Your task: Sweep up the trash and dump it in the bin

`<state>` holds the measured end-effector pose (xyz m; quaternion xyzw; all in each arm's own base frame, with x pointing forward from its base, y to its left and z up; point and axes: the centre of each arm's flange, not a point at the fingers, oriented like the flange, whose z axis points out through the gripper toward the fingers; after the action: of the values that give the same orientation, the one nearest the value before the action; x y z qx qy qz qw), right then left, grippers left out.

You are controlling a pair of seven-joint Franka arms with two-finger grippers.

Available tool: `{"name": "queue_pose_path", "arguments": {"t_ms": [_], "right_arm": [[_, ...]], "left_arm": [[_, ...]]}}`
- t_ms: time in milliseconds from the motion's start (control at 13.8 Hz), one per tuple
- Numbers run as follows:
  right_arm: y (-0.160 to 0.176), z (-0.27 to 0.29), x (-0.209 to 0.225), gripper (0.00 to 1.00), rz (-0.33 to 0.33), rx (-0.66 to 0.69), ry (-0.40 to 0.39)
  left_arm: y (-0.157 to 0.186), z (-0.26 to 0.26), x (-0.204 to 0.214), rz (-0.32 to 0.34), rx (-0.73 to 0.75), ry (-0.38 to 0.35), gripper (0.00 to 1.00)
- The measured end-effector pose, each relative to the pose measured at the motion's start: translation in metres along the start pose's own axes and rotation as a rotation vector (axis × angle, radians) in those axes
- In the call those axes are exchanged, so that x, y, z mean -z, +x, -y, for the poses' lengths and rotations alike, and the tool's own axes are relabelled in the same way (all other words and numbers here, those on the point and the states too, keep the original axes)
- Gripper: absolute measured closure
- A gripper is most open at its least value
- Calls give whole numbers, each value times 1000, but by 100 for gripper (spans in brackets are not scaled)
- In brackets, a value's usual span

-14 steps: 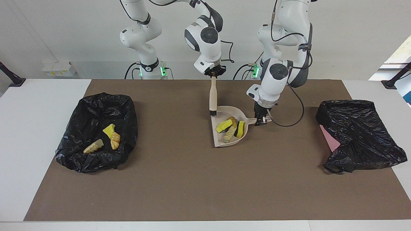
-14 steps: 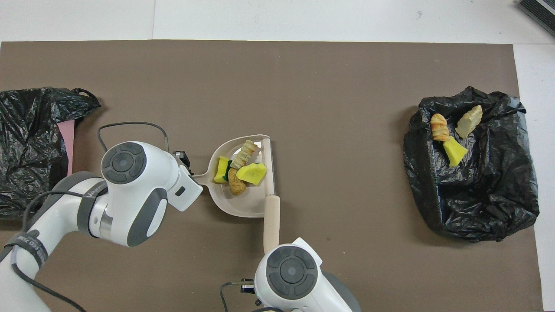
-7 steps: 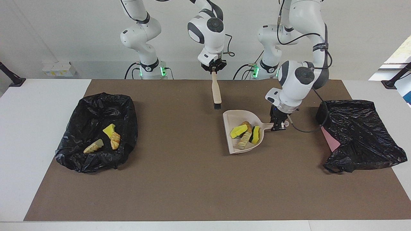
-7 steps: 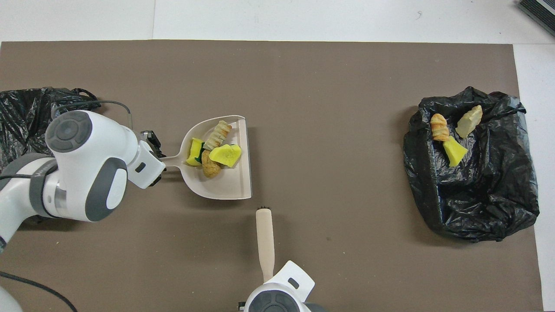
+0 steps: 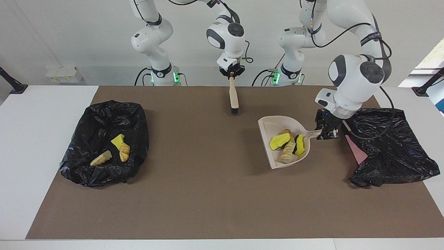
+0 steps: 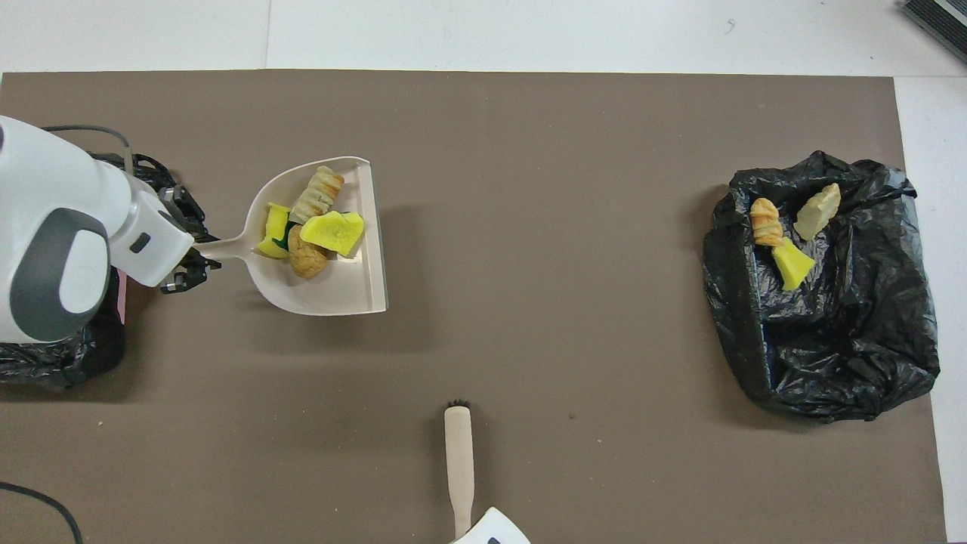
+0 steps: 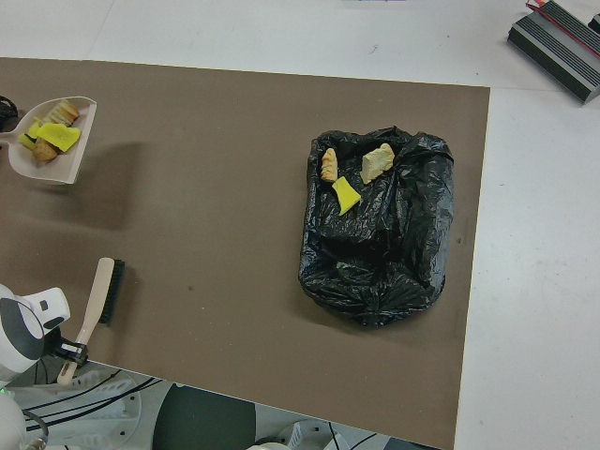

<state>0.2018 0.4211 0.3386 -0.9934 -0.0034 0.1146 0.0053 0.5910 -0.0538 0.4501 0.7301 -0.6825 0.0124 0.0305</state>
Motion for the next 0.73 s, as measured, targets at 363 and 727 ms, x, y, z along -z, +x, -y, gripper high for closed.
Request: {"name": "queue_pose_path", "arguments": {"t_ms": [363,727], "right_arm": [[2,-1,-6,74,14,-19,16],[6,-2,-11,74,15,10,18]], "left_arm": [[-120,10,21,-6,-8,7,69],[-224,5,44,-1,19,48,69]]}}
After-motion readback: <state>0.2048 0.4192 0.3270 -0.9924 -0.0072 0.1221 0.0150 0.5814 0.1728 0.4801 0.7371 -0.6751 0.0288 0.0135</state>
